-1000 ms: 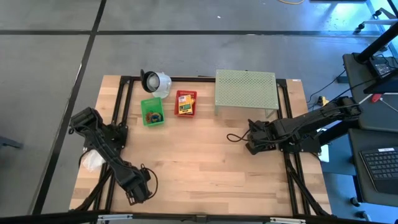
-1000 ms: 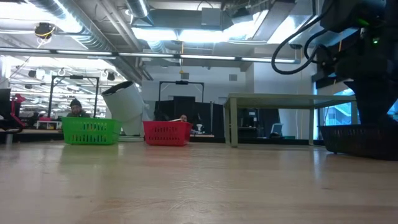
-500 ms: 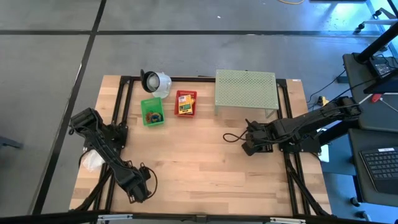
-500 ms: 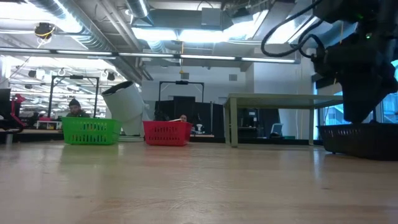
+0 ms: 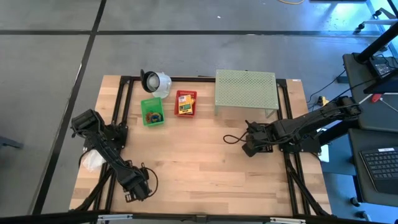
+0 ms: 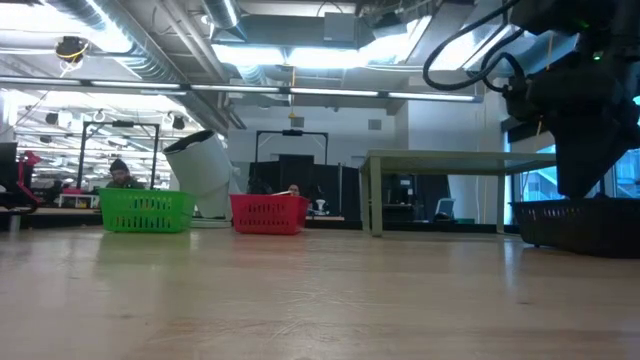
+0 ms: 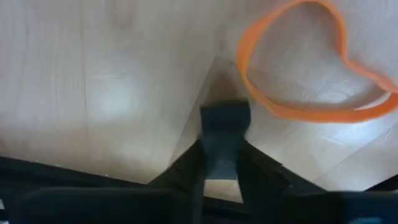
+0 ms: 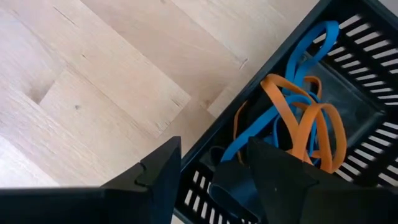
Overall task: Pick & Place Office Desk Supplies
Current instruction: Put the black rubber band into the black basket
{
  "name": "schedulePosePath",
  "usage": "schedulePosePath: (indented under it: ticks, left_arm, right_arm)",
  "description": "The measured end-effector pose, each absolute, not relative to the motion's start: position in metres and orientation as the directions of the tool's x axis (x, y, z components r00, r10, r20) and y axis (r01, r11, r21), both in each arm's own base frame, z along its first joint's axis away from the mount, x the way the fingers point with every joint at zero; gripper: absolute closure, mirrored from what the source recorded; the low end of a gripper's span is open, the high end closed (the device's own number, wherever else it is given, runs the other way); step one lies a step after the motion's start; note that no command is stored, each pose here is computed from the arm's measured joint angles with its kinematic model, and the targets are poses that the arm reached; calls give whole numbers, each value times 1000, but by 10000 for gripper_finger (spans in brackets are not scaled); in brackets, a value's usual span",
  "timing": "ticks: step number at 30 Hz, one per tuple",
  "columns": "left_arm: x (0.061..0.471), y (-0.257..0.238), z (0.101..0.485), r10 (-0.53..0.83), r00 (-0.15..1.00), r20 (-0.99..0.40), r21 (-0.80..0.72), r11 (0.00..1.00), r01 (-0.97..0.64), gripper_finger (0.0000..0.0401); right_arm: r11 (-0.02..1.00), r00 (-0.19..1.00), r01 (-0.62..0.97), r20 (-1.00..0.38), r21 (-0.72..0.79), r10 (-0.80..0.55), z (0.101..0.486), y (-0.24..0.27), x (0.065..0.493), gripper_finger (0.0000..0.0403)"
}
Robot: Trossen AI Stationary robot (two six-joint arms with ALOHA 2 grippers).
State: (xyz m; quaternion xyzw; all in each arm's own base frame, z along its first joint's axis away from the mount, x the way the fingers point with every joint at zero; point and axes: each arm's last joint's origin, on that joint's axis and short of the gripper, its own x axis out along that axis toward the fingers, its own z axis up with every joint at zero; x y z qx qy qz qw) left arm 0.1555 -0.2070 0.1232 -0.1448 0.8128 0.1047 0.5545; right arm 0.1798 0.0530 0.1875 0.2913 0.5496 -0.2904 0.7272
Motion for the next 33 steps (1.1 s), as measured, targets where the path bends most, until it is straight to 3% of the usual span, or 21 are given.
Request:
schedulePosePath:
  ticks: [5,17,25,29,33]
  left_arm:
    - [157,-210,128,-112,-328,-938,-32,970,-240,391]
    - [162,-220,142,-93,-297,-950,-49,987,-152,398]
    - [172,-228,179,2,-260,-966,30,994,-104,399]
    - [178,-228,202,128,-167,-978,140,988,-60,399]
    - [183,-224,216,289,91,-953,288,957,-25,399]
  right_arm:
    - [662,227,742,-968,104,-102,188,53,180,218]
    - [668,224,737,-970,106,-94,187,53,180,218]
    - [680,223,724,-972,111,-79,188,55,179,218]
    - [689,248,712,-966,132,-72,188,58,181,218]
    - [709,370,670,-927,219,-63,191,63,191,218]
